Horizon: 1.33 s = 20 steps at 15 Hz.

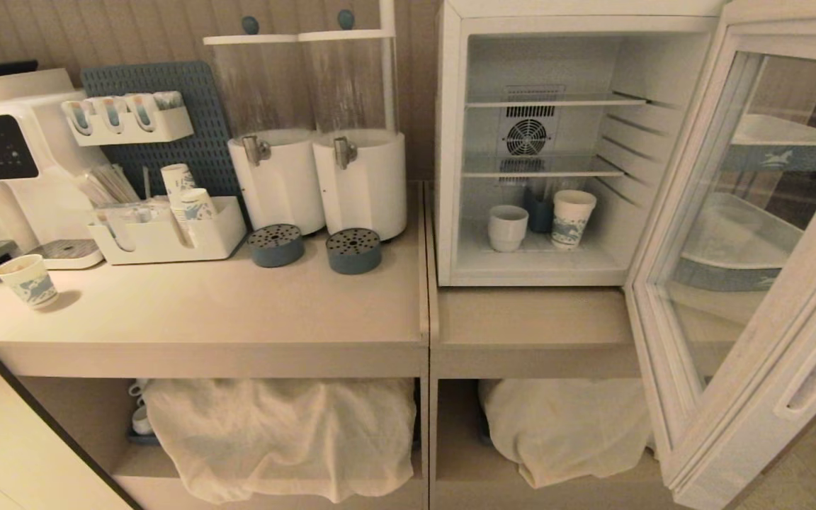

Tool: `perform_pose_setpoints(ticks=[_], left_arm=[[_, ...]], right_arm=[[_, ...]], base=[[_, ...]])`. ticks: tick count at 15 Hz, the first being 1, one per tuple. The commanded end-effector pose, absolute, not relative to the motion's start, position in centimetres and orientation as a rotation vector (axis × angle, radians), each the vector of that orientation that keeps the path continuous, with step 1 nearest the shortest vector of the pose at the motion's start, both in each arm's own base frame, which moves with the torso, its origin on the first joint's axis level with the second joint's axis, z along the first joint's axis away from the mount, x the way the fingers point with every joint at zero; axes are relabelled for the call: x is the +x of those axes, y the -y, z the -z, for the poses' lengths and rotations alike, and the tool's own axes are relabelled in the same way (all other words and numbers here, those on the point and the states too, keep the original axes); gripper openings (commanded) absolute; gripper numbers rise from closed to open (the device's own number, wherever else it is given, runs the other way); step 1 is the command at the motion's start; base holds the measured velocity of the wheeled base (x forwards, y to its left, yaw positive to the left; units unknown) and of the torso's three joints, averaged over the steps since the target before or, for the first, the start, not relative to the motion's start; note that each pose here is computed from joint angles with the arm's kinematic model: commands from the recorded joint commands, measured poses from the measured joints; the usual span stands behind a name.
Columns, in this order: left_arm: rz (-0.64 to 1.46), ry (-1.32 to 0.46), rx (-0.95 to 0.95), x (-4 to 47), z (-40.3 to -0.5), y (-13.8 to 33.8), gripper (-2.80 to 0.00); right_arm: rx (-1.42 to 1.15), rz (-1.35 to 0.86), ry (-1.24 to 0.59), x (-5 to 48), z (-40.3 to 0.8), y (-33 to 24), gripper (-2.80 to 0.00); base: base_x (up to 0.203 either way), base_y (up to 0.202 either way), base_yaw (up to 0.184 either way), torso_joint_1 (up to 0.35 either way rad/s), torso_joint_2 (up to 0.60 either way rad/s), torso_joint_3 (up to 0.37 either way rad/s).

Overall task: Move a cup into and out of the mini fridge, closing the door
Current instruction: Close the freezer door

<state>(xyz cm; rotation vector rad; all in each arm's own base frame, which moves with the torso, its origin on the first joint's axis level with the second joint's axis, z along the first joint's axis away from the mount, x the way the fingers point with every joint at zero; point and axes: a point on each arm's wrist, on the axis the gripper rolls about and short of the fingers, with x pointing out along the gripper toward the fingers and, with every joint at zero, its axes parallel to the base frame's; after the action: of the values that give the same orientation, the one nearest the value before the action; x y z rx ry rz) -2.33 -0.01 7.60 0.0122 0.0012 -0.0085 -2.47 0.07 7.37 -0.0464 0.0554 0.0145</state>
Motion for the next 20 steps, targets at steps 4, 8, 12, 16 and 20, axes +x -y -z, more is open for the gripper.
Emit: perform_pose_setpoints(ticks=[4,8,12,16,20], left_arm=[[0.009,-0.003,0.011,-2.32,-7.6,0.01,-2.8],[0.009,-0.003,0.008,-2.32,-7.6,0.01,-2.8],[0.009,-0.003,0.008,-2.32,-7.6,0.01,-2.8],[0.009,-0.003,0.008,-2.32,-7.6,0.01,-2.8],[0.009,-0.003,0.008,-2.32,-7.6,0.01,-2.8]], right_arm=[[-0.047,-0.015,-0.053,-2.47,-7.4,-0.07,-2.8],[-0.047,-0.015,-0.056,-2.46,-7.34,-0.07,-2.8],[-0.047,-0.014,-0.054,-2.47,-7.39,-0.06,-2.8],[-0.041,-0.012,-0.052,-2.46,-7.39,-0.06,-2.8],[-0.036,-0.01,-0.05,-2.46,-7.4,-0.06,-2.8]], base=[[0.0,-0.193,0.003,0.004,0.0,0.001],[0.0,-0.14,-0.001,-0.001,0.0,0.003],[0.0,0.0,0.0,0.0,0.0,0.0],[0.0,0.0,0.0,0.0,0.0,0.0],[0.0,0.0,0.0,0.0,0.0,0.0]])
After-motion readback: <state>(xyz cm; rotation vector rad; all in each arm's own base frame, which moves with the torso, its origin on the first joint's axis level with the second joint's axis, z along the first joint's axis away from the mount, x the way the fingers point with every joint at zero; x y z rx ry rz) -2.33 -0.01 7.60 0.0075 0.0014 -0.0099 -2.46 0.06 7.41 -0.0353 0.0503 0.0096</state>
